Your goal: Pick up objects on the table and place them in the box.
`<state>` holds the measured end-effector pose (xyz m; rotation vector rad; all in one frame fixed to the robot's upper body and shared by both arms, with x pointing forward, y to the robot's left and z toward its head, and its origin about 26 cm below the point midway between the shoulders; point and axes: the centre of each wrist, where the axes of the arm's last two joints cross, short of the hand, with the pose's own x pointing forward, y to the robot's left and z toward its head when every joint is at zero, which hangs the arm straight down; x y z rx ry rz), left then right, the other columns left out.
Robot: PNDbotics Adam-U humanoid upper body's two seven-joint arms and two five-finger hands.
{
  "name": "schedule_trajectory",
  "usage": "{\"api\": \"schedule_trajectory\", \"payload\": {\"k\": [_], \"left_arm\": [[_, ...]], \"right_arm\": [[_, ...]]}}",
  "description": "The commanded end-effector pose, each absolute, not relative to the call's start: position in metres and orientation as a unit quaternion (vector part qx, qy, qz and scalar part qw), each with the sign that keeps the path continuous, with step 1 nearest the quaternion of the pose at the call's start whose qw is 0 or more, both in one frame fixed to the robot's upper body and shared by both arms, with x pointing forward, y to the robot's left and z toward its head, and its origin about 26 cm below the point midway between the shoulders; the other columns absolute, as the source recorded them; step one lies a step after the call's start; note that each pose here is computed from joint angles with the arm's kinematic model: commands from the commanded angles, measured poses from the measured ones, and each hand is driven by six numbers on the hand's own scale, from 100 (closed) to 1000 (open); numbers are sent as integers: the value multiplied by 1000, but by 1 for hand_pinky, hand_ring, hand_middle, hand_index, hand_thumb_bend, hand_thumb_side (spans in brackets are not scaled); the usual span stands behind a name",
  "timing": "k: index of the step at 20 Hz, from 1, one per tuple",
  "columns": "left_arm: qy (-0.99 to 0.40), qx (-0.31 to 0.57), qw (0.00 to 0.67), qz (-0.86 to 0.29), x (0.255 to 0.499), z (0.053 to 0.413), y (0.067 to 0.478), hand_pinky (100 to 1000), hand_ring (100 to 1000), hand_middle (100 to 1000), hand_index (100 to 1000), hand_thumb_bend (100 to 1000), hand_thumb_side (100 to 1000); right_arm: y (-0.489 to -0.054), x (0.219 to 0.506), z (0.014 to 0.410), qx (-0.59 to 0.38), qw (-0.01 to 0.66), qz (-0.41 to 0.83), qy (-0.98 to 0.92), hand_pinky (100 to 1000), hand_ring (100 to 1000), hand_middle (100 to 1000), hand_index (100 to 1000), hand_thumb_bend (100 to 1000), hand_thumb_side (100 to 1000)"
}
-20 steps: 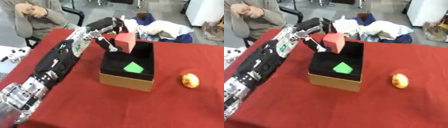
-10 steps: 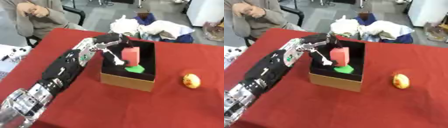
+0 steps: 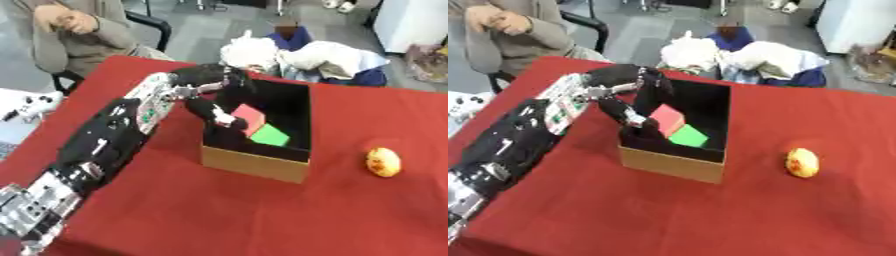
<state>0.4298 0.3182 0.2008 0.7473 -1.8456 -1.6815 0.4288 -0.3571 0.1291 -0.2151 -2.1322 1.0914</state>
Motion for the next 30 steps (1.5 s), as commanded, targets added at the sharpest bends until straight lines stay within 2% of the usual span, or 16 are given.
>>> {"api": "schedule_trajectory", "payload": {"k": [1,4,6,7,8,10,13,15,20,25,30], "left_arm": [[-722,292,253,-575,413,236,333,715,723,751,835,593,985],[-767,270,272,-514,392,246,342,686,686,707,805,468,888],[-794,247,288,-475,376,249,347,677,675,692,793,428,845],[-805,236,296,-456,368,249,348,671,668,683,788,412,832],[-815,225,303,-440,360,248,349,667,663,678,785,397,830],[-829,200,321,-412,346,242,347,655,651,664,776,336,849],[-843,165,347,-376,329,227,344,649,643,653,769,305,885],[-845,154,365,-360,322,218,343,644,639,648,765,299,902],[-847,140,390,-333,312,204,340,642,637,646,763,316,893],[-846,137,405,-318,308,197,340,643,638,646,762,320,898],[-842,139,417,-313,307,192,342,644,639,648,762,320,906]], "right_arm": [[-370,430,150,-83,274,518,-806,706,599,581,683,100,244],[-370,435,156,-89,268,525,-803,705,605,591,688,100,237],[-370,439,161,-94,262,533,-799,704,608,597,695,100,233],[-369,442,164,-96,259,539,-795,704,611,600,698,100,201],[-368,445,167,-97,258,547,-791,704,614,603,702,100,214],[-361,452,173,-97,255,564,-780,709,627,620,727,100,332],[-348,466,177,-91,259,596,-755,717,648,643,759,100,465],[-338,474,175,-83,266,616,-737,725,665,660,788,100,557],[-317,488,157,-64,295,657,-691,737,695,689,812,100,649],[-302,493,135,-60,317,695,-643,747,722,717,823,100,660],[-295,494,124,-85,317,717,-615,750,741,740,835,189,673]]}}
